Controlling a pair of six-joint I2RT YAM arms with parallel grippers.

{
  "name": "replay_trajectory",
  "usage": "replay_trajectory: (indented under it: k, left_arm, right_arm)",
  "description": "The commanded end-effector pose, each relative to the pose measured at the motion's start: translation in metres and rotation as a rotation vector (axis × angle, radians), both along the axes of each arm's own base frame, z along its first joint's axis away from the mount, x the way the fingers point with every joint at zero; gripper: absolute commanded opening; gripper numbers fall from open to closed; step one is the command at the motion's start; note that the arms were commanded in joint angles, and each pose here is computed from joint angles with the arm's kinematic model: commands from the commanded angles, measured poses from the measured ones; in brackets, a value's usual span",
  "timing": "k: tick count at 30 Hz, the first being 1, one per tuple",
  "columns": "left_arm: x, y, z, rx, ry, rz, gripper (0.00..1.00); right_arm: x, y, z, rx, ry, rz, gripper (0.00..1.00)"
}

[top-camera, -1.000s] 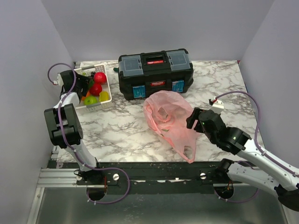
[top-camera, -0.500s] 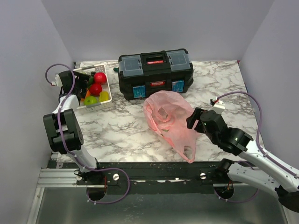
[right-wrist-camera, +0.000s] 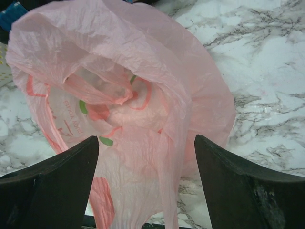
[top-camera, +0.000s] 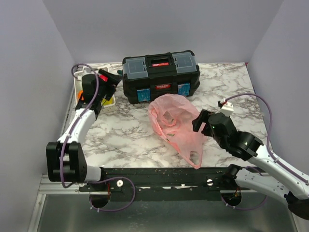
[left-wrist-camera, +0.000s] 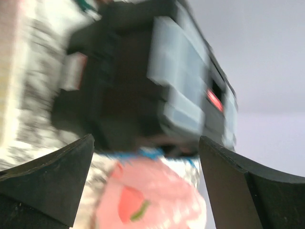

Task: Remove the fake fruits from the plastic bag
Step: Reset both arms

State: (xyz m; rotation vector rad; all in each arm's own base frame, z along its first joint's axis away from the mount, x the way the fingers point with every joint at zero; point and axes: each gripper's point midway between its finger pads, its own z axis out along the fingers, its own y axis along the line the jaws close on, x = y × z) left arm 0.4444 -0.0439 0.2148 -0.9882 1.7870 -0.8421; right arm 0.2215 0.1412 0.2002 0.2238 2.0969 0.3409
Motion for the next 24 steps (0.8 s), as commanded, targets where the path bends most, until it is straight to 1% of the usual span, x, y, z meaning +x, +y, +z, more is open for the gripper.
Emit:
replay_trajectory:
  k: [1,5,9,13,16,19,24]
  left_arm:
    - [-0.034,-0.071,0.062,0.097,-0.178,-0.231,0.89]
    - [-0.073,-0.117,0.111,0.200,-0.341,-0.396,0.88]
    - [-0.119,-0.145,0.155,0.353,-0.551,-0.513,0.88]
    - [-0.160,-0.141,0.196,0.410,-0.725,-0.526,0.88]
    - [-0.187,-0.128,0.230,0.436,-0.853,-0.483,0.89]
    - [-0.216,-0.115,0.261,0.453,-0.986,-0.439,0.89]
    - [-0.257,-0.097,0.299,0.488,-1.158,-0.377,0.91]
  right_arm:
    - [0.004,-0.007,0.031,-0.006,-0.061,-0.021,0.85]
    - [0.002,-0.014,0.055,0.006,-0.111,-0.026,0.87]
    - [0.001,-0.021,0.088,0.034,-0.182,-0.028,0.89]
    - [-0.001,-0.027,0.121,0.048,-0.254,-0.016,0.91]
    - [-0.004,-0.034,0.146,0.056,-0.320,-0.004,0.91]
    - [-0.010,-0.040,0.168,0.074,-0.379,0.007,0.94]
    - [-0.020,-0.057,0.198,0.107,-0.467,-0.004,0.97]
